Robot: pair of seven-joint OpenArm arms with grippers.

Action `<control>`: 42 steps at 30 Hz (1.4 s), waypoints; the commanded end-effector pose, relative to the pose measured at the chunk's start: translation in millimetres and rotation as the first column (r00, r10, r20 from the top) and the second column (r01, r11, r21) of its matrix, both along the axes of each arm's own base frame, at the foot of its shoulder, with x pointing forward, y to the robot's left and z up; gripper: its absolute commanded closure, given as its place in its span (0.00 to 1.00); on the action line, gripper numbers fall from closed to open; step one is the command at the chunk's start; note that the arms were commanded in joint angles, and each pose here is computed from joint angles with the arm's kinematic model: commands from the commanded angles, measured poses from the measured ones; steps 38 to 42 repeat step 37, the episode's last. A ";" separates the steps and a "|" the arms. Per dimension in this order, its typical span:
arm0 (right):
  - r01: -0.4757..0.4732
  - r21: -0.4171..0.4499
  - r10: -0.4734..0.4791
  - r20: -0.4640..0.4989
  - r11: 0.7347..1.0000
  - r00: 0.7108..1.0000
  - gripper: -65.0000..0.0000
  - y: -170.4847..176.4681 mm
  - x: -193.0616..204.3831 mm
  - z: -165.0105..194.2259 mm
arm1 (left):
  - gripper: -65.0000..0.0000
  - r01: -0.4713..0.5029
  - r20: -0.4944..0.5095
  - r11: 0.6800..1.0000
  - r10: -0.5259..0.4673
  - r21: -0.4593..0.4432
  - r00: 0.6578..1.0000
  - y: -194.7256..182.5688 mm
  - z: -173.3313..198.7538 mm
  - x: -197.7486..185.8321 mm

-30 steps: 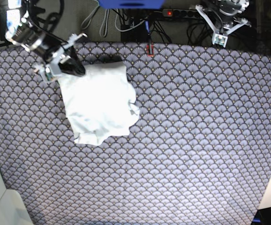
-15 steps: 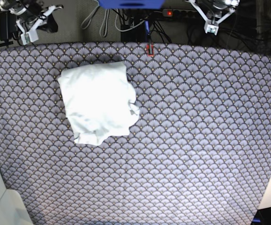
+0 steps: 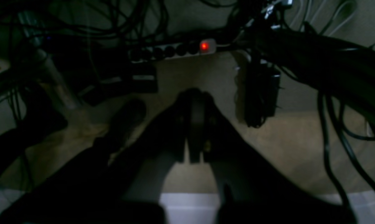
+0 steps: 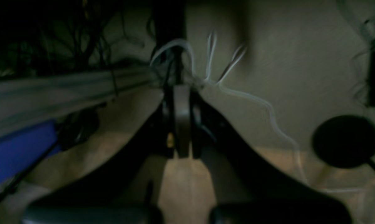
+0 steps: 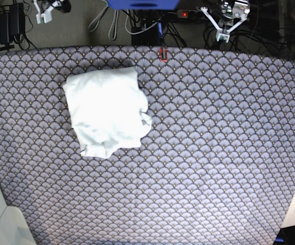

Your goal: Fold the T-shirt properly

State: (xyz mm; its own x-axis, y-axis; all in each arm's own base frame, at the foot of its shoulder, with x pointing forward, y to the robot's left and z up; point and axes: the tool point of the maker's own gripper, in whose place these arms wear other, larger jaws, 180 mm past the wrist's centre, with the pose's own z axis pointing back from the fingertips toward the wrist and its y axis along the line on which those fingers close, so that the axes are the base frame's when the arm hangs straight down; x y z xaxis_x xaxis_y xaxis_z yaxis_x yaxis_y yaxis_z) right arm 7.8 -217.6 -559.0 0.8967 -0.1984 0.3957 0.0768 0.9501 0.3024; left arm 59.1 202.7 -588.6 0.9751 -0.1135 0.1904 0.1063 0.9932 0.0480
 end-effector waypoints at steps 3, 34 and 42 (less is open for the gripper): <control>0.057 0.011 -0.057 -0.016 0.998 0.998 1.00 -4.2 -15.2 -16.4 | 1.00 -0.060 -0.034 0.998 0.060 0.005 0.998 9.4 -11.0 0.1; -0.146 -0.486 0.084 -0.148 0.862 0.985 1.00 -40.4 3.3 -79.6 | 1.00 -0.213 -0.053 0.977 0.215 0.025 0.975 -3.7 -70.3 -32.9; -0.142 -0.527 0.073 -0.151 0.838 0.986 1.00 -45.1 3.9 -78.5 | 1.00 -0.223 -0.041 0.975 0.224 0.024 0.974 -2.3 -69.8 -26.0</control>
